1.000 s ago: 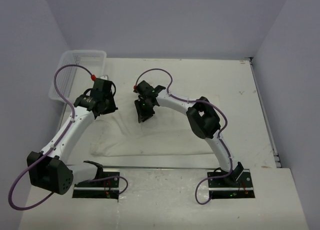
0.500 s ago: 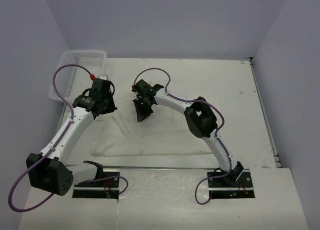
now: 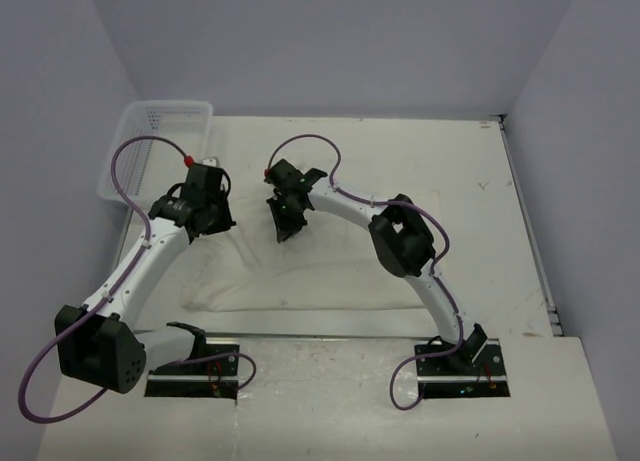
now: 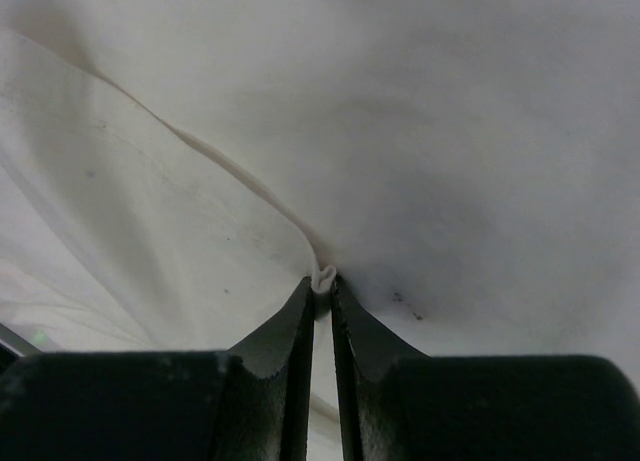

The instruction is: Fold and stack the t-shirts

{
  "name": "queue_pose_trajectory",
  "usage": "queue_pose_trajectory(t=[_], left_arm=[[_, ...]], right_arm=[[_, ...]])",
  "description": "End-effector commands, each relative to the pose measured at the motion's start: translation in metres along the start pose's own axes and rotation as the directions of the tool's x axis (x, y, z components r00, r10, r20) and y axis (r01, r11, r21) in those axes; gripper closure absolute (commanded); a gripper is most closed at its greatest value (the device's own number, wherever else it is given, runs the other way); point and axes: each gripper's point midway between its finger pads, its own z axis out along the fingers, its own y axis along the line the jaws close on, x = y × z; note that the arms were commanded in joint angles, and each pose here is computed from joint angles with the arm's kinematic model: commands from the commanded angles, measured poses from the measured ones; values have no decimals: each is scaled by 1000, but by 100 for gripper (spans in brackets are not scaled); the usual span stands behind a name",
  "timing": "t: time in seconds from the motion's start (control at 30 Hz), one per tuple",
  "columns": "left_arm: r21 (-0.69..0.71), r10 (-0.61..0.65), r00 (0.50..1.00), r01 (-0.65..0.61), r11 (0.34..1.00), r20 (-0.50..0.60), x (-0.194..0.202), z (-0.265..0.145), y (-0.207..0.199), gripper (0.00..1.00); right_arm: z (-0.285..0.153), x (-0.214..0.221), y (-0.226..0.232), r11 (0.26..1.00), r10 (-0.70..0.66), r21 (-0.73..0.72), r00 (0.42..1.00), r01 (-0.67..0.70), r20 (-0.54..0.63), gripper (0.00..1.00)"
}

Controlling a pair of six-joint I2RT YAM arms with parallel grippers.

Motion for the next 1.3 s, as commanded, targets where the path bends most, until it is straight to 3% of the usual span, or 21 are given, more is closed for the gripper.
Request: queue_pose_trajectory(t=[0.0,0.33,0.53,0.77,1.27], left_arm=[[24,10,999,-10,1000,30,-3,2,-1,100],[12,14,1000,-14,1000,-21,19,20,4,100],[-88,-49,981,32,996,-188,61,49,16,100],[-90,-104,931,77,993,-350,109,74,13,100],[-211,-217,890,140,967,-402,146,86,45,100]], right_arm=[[-30,-20,-3,998,-32,57,996,27,84,87],[-45,-33,-4,997,-40,68,991,31,126,95],[-54,-42,0,997,-48,62,987,39,154,96],[-65,-50,1,997,-52,58,982,42,179,96],[-79,-59,-12,997,-36,70,978,22,205,96]])
